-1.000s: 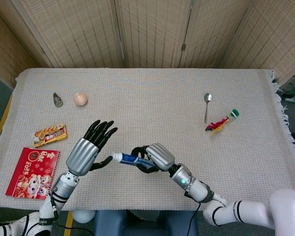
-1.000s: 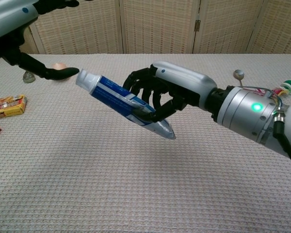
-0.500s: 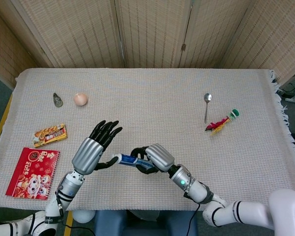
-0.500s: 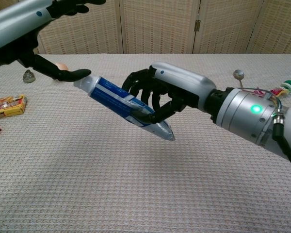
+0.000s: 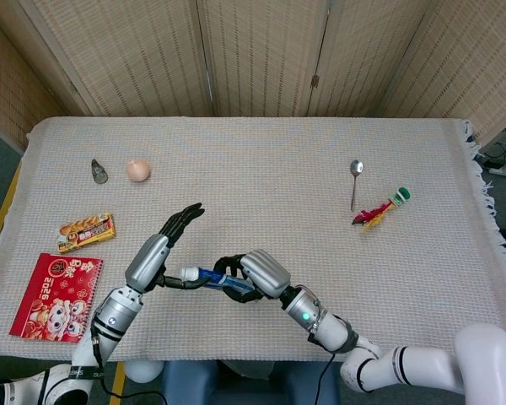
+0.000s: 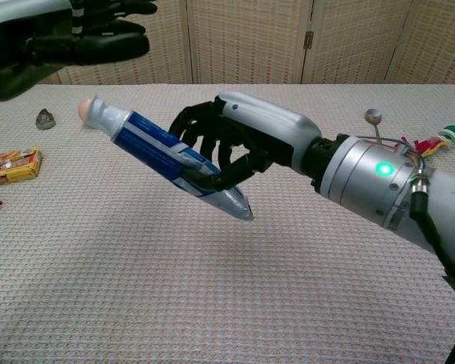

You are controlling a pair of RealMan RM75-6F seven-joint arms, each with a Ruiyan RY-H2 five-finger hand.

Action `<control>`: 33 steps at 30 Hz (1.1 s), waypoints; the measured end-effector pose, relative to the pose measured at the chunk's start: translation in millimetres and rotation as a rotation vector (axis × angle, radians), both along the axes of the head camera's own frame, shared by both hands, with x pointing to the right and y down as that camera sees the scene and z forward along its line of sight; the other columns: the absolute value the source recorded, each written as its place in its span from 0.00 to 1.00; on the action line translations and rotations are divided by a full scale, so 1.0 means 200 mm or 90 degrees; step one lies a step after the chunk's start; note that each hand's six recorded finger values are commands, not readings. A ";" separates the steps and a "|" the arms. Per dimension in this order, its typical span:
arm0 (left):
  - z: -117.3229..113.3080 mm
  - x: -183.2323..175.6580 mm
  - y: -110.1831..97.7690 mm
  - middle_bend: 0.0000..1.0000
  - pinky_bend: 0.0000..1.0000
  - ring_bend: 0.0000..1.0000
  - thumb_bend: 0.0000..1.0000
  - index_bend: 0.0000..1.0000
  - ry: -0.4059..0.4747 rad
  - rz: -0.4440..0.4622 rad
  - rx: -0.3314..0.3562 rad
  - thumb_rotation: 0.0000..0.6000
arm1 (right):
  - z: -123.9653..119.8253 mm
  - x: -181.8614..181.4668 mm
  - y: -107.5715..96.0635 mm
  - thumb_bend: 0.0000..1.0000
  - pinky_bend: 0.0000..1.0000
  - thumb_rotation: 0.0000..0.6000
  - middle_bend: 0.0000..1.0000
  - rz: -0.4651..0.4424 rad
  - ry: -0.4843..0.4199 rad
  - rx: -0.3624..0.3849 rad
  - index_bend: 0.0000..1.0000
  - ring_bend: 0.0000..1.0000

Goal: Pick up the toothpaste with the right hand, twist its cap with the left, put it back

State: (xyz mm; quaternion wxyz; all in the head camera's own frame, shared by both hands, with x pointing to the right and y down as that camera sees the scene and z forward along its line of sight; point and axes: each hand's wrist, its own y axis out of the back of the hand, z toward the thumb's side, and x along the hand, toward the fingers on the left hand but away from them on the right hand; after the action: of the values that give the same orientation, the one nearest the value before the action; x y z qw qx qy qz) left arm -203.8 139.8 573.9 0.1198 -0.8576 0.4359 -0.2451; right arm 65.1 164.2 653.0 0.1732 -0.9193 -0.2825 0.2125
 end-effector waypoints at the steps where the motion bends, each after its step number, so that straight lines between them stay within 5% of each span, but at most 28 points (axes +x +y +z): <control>1: -0.01 0.01 0.00 0.05 0.00 0.03 0.12 0.06 0.008 0.000 -0.003 0.26 | 0.00 -0.01 0.00 0.81 0.60 1.00 0.60 0.000 0.001 0.000 0.71 0.62; 9: -0.02 0.04 -0.01 0.05 0.00 0.01 0.07 0.07 -0.001 0.000 0.034 0.01 | -0.04 -0.08 0.00 0.82 0.61 1.00 0.60 0.011 0.003 -0.008 0.72 0.62; 22: 0.04 0.04 0.01 0.05 0.00 0.01 0.07 0.07 -0.117 0.043 0.125 0.00 | -0.06 -0.07 0.00 0.82 0.61 1.00 0.61 0.021 0.005 -0.010 0.73 0.62; 33: 0.06 0.11 0.06 0.05 0.00 0.00 0.08 0.07 -0.131 0.077 0.136 0.00 | -0.09 -0.12 0.00 0.83 0.62 1.00 0.62 0.022 0.004 0.003 0.74 0.63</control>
State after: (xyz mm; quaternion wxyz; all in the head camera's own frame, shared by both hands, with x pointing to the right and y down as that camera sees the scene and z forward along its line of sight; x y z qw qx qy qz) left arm -182.1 151.7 586.8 0.2686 -0.8352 0.3926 -0.2761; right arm 40.5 163.8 634.2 0.1723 -0.9132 -0.2985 0.2176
